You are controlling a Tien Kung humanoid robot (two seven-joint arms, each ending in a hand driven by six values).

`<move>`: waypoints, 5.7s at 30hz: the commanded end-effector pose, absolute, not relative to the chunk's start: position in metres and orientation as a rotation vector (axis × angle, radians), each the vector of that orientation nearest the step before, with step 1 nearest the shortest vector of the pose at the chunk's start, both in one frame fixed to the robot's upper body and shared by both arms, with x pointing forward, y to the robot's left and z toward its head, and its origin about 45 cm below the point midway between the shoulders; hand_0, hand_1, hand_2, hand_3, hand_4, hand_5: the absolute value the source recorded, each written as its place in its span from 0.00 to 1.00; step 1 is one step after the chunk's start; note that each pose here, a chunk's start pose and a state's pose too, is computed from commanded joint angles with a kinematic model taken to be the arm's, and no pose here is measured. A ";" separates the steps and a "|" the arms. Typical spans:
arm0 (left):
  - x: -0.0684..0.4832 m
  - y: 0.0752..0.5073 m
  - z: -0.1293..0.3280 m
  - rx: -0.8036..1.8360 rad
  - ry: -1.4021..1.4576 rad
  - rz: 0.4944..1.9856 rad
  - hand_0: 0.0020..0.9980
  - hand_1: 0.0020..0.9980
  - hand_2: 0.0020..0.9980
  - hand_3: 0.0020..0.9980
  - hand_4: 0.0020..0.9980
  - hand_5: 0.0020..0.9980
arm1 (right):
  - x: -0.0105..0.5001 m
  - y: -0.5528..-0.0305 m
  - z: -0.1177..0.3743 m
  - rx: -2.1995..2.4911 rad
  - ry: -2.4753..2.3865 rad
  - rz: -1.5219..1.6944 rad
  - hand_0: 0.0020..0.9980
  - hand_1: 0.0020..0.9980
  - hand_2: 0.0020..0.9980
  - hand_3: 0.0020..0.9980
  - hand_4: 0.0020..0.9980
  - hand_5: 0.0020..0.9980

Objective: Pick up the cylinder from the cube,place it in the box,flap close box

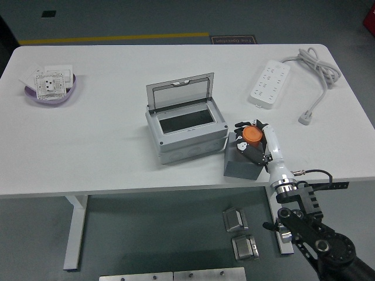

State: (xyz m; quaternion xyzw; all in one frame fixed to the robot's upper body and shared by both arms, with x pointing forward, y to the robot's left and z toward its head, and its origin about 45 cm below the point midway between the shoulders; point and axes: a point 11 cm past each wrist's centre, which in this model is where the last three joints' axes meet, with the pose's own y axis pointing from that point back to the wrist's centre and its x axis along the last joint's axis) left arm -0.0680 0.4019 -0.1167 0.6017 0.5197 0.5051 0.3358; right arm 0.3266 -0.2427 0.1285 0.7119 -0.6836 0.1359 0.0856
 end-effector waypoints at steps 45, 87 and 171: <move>-0.062 0.420 -0.111 1.616 1.312 1.322 0.74 0.76 0.76 0.87 0.55 0.14 | 0.440 -0.114 0.202 1.856 -1.082 1.205 0.12 0.20 0.38 0.26 0.00 0.00; -0.053 0.423 -0.111 1.619 1.281 1.318 0.74 0.77 0.76 0.87 0.55 0.15 | 0.435 -0.106 0.187 1.799 -0.879 1.380 0.69 0.63 0.68 0.83 0.90 0.26; -0.054 0.411 -0.115 1.589 1.298 1.311 0.74 0.76 0.76 0.87 0.54 0.15 | 0.405 -0.157 0.193 2.027 -1.159 1.034 0.58 0.52 0.64 0.72 0.76 0.28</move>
